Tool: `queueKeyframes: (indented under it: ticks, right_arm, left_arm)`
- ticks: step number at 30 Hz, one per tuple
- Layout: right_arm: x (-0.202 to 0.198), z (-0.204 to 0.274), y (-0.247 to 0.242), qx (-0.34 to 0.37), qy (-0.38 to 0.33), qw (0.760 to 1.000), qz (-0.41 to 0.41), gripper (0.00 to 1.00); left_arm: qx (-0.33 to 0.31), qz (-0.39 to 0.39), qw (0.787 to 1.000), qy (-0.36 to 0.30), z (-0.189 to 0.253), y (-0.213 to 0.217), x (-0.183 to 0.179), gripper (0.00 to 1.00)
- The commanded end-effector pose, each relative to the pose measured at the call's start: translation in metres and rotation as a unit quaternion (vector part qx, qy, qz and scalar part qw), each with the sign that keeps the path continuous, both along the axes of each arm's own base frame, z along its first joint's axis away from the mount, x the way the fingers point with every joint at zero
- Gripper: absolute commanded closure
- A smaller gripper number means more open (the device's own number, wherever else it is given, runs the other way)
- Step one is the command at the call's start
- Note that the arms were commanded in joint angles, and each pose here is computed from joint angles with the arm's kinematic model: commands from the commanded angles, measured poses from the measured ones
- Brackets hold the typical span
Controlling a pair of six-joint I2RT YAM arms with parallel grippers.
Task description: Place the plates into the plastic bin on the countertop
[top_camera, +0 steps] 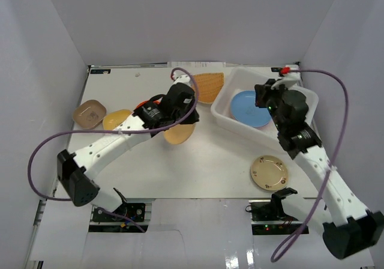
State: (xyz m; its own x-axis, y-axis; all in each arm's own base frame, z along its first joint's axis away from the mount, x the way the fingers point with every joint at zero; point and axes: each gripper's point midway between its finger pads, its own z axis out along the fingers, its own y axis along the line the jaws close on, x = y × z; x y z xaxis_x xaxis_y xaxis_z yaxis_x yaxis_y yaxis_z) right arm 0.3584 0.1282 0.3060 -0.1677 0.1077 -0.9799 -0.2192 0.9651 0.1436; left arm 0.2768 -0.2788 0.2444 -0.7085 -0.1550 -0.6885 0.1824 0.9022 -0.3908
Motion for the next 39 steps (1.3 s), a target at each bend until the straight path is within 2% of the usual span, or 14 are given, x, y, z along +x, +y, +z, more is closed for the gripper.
queueKeyframes:
  ticks: [1,2,6,13,17,26,27,28,30,31,32,34,35,39]
  right_arm:
    - [-0.036,0.043,-0.023,0.112,-0.056,0.991,-0.042,0.92]
    - [-0.057,0.063,-0.029,0.134,-0.088,0.986,-0.034,0.92]
    - [-0.098,0.079,-0.037,0.18,-0.122,0.976,-0.013,0.92]
    - [-0.134,0.064,-0.033,0.19,-0.108,0.975,0.033,0.92]
    - [-0.146,0.058,-0.042,0.192,-0.11,0.975,0.022,0.92]
    - [-0.156,0.042,-0.041,0.2,-0.09,0.975,0.03,0.92]
    - [-0.156,0.04,-0.042,0.198,-0.089,0.976,0.028,0.92]
    - [-0.156,0.039,-0.044,0.198,-0.09,0.976,0.023,0.92]
    - [-0.157,0.039,-0.045,0.197,-0.092,0.976,0.02,0.92]
    - [-0.157,0.04,-0.045,0.198,-0.093,0.976,0.02,0.92]
    - [-0.157,0.04,-0.044,0.198,-0.093,0.975,0.023,0.92]
    - [-0.158,0.038,-0.043,0.197,-0.09,0.976,0.028,0.92]
    - [-0.158,0.036,-0.04,0.196,-0.087,0.976,0.035,0.92]
    - [-0.154,0.009,-0.031,0.171,-0.049,0.983,0.052,0.92]
  left_arm:
    - [-0.001,-0.038,0.997,-0.067,0.035,-0.053,0.027,1.0]
    - [-0.007,-0.051,0.995,-0.081,0.044,-0.069,0.03,1.0]
    - [-0.025,-0.087,0.986,-0.137,0.075,-0.132,0.056,1.0]
    - [-0.063,-0.154,0.964,-0.21,0.097,-0.232,0.095,1.0]
    - [-0.076,-0.178,0.956,-0.221,0.071,-0.266,0.107,1.0]
    - [-0.107,-0.243,0.942,-0.203,0.012,-0.315,0.102,1.0]
    - [-0.112,-0.258,0.939,-0.198,0.011,-0.318,0.097,0.93]
    - [-0.112,-0.258,0.939,-0.199,0.01,-0.318,0.097,0.65]
    - [-0.112,-0.257,0.938,-0.206,0.017,-0.316,0.097,0.39]
    - [-0.112,-0.257,0.937,-0.21,0.021,-0.314,0.096,0.3]
    - [-0.114,-0.255,0.934,-0.222,0.036,-0.31,0.096,0.14]
    - [-0.122,-0.253,0.929,-0.241,0.057,-0.306,0.094,0.07]
    - [-0.13,-0.253,0.923,-0.259,0.083,-0.299,0.09,0.06]
    - [-0.132,-0.207,0.916,-0.318,0.152,-0.262,0.09,0.05]
